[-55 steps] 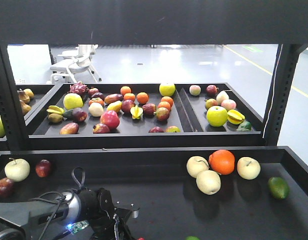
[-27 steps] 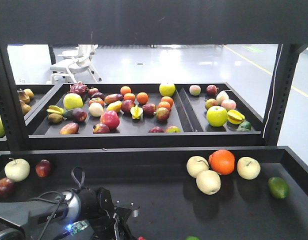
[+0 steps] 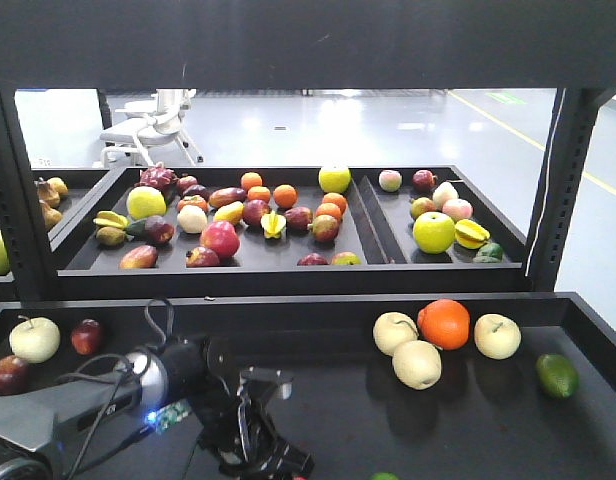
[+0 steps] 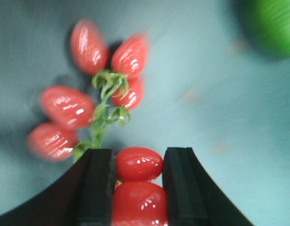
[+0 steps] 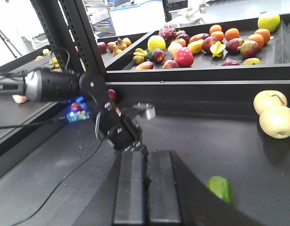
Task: Pick snacks and fruit into basket
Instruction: 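Lift the chili pepper bunch up with the left gripper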
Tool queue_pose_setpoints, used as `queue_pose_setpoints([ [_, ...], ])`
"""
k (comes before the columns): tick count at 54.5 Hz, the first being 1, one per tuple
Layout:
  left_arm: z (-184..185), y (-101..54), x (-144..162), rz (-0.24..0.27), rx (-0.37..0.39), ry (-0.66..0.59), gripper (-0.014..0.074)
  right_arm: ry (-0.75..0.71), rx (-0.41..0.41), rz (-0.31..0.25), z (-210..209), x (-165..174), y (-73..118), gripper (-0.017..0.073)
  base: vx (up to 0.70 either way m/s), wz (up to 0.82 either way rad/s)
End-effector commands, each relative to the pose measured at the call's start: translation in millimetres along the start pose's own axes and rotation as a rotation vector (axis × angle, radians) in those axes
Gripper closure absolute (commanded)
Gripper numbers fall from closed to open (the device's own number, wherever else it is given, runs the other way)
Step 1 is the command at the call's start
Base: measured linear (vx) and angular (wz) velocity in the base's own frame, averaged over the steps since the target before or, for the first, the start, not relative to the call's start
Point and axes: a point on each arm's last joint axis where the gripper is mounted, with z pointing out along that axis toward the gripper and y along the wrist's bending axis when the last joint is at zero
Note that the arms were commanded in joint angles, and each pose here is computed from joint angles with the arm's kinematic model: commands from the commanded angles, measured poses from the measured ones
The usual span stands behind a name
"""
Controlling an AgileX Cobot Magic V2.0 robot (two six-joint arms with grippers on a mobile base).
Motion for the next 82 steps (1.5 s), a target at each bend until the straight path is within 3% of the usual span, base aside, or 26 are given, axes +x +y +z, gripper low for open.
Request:
queue_pose_setpoints([
  [1, -44.9, -19.6, -18.7, 0.031, 0.020, -0.114, 0.0600, -0.110, -0.007, -0.012, -0.6, -19.1, 2.8, 0.0567, 0.00, 0.00],
  [21, -77.2, -29.2, -22.6, 0.063, 0.015, -0.167, 0.0600, -0.108, -0.007, -0.015, -0.6, -18.9, 2.8, 0.0567, 0.00, 0.00],
  [35, -114.3, -33.2, -21.1, 0.104, -0.030, -0.214, 0.0600, -0.081, -0.005, -0.015, -0.3, -16.4, 2.7, 0.0567, 0.00, 0.00],
  [56, -174.2, -53.6, -16.3, 0.143, -0.042, -0.336, 0.0600, -0.088, -0.006, -0.015, -0.4, -17.1, 2.7, 0.0567, 0.00, 0.00],
  [82, -173.6, -53.7, -14.8, 0.134, -0.038, -0.323, 0.0600, -0.087, -0.006, -0.015, -0.4, -17.0, 2.7, 0.0567, 0.00, 0.00],
])
